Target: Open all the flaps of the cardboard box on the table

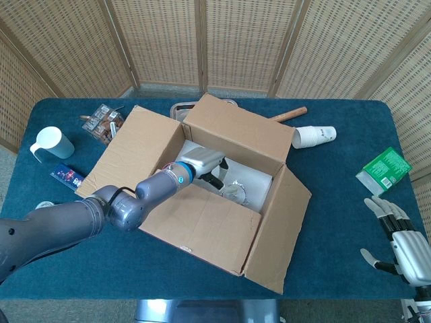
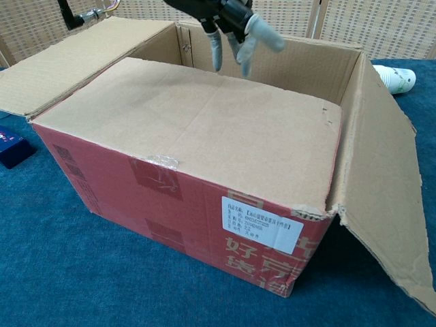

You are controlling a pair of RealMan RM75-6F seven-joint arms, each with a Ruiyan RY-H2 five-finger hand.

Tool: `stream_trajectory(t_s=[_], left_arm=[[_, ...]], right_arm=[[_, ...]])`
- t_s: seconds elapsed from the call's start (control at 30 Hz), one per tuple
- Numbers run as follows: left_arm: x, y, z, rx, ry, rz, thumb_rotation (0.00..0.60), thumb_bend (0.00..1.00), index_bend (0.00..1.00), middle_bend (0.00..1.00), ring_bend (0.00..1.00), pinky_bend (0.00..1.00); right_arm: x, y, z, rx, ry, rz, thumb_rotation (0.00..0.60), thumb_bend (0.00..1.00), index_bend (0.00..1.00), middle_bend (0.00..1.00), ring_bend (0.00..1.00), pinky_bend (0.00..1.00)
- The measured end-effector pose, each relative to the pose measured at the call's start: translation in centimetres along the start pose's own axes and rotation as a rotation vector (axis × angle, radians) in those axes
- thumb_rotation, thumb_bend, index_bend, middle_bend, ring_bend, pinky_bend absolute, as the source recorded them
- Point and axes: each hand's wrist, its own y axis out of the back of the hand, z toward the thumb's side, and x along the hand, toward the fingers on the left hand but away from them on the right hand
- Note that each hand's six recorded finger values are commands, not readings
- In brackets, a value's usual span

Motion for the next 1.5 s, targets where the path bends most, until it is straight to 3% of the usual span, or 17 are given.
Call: stream_trajectory(t_s=[0.3,0.5,0.63,0.87,1.17,1.5], left_arm=[[0.3,-0.2,-0.6,0.041,0.045,0.043,0.313,0.0,0.67,0.4,0.21,0.36],[0.2,-1.1,-0.8,0.045,0.091,0.005,0.312,0.0,0.67,0.4,0.19,0.27],[0.3,-1.8,-1.0,0.079,0.111,-0.017,0.305,0.0,0.66,0.38,0.18,0.37],[0.5,-2.8,-0.9,0.094,0.113,-0.039,0.304,0.0,0.66,0.37,0.17,0.36],[-0.3,-2.7,-0.2,-0.047,0.087,-0.125,0.301,0.0,0.66,0.48,0.31,0.61],[-1.8,-1.6,0.0,-0.15,0.066,-0.216,0.296,0.0,0.66,0.53,0.36,0.67]], right_arm=[[0.0,0.1,0.0,-0.003,0.001,-0.005,0.6,0.24,0.0,0.0,0.0,0.0],[0.0,0.1,0.1,-0.001,0.004,-0.002,0.6,0.24,0.0,0.0,0.0,0.0],[0.1,0.1,0.2,-0.004,0.006,-0.005,0.6,0.24,0.0,0.0,0.0,0.0],[0.0,0.2,0.1,-0.005,0.005,-0.004,0.6,0.24,0.0,0.0,0.0,0.0],[-0.1,0.0,0.1,-0.004,0.005,0.0,0.6,0.24,0.0,0.0,0.0,0.0],[-0.1,-0.2,0.2,-0.001,0.007,0.006,0.6,0.24,0.0,0.0,0.0,0.0]])
